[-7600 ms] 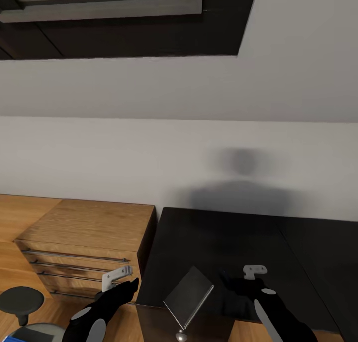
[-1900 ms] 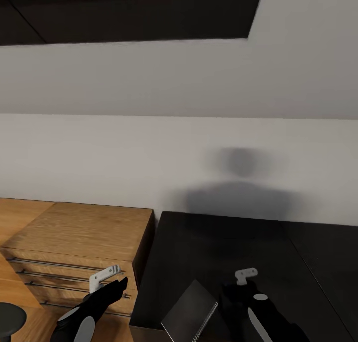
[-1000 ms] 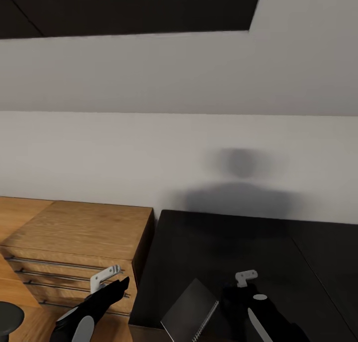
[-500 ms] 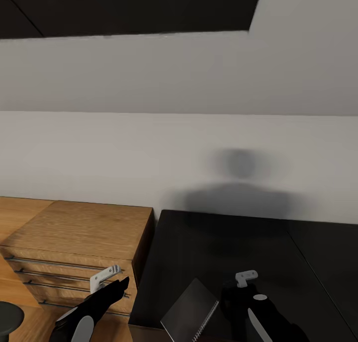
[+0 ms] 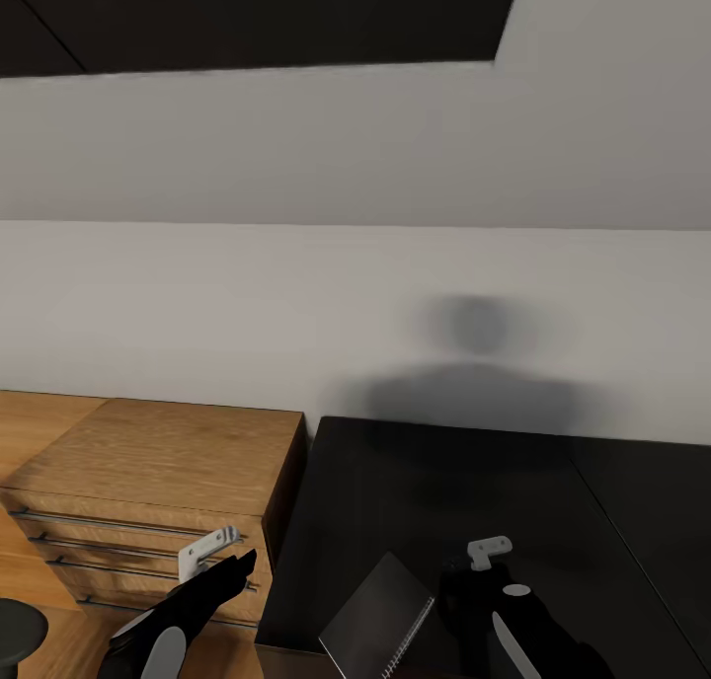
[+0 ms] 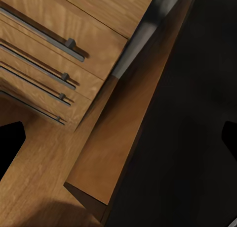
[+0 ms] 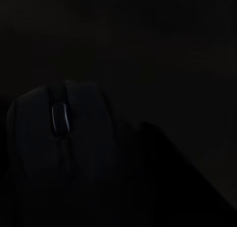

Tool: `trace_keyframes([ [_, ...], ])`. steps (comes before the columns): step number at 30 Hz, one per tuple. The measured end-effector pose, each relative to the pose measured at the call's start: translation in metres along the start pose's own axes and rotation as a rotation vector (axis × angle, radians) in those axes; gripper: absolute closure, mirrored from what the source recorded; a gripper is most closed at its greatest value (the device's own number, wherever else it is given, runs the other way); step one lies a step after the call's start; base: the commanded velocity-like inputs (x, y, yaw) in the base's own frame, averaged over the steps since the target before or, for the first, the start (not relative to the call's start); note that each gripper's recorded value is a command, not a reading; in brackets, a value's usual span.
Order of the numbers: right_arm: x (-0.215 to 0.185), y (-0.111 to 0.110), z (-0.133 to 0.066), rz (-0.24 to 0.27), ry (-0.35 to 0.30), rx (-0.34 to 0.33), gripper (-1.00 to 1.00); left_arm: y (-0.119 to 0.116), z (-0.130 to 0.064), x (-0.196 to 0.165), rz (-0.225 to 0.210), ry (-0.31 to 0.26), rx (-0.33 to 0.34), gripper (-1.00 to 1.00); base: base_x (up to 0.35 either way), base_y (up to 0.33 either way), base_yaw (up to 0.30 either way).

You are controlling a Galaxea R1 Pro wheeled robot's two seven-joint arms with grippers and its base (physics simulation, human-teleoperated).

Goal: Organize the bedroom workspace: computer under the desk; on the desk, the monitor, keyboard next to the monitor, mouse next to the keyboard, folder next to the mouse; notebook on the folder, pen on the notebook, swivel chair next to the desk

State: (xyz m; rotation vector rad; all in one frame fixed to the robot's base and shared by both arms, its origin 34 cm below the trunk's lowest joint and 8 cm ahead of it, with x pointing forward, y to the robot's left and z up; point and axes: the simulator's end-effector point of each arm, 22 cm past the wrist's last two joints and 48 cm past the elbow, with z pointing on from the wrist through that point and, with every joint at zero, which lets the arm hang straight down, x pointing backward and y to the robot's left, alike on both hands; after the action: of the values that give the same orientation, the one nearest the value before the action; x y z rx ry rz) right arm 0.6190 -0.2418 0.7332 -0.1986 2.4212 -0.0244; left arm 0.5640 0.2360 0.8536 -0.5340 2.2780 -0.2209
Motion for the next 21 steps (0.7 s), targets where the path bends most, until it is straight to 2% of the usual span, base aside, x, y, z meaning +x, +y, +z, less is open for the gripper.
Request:
trace_keyframes([
  [9,-0.006,0.0,-0.003,0.003,-0.011,-0.002,1.0,-0.003,-0.002,-0.001,0.002,-0.001,0.004,-1.0,0.0,0.0,0.0],
  [11,-0.027,0.003,-0.01,0.002,-0.05,-0.008,1.0,-0.004,-0.004,-0.002,0.002,-0.001,0.005,-1.0,0.0,0.0,0.0],
  [15,-0.04,0.004,-0.017,0.003,-0.074,-0.012,1.0,-0.005,-0.008,-0.005,0.003,0.0,0.005,-1.0,0.0,0.0,0.0],
  [21,-0.094,0.001,-0.043,0.015,-0.176,-0.014,1.0,-0.008,-0.014,-0.008,0.003,0.002,0.007,-1.0,-0.011,0.0,0.0],
])
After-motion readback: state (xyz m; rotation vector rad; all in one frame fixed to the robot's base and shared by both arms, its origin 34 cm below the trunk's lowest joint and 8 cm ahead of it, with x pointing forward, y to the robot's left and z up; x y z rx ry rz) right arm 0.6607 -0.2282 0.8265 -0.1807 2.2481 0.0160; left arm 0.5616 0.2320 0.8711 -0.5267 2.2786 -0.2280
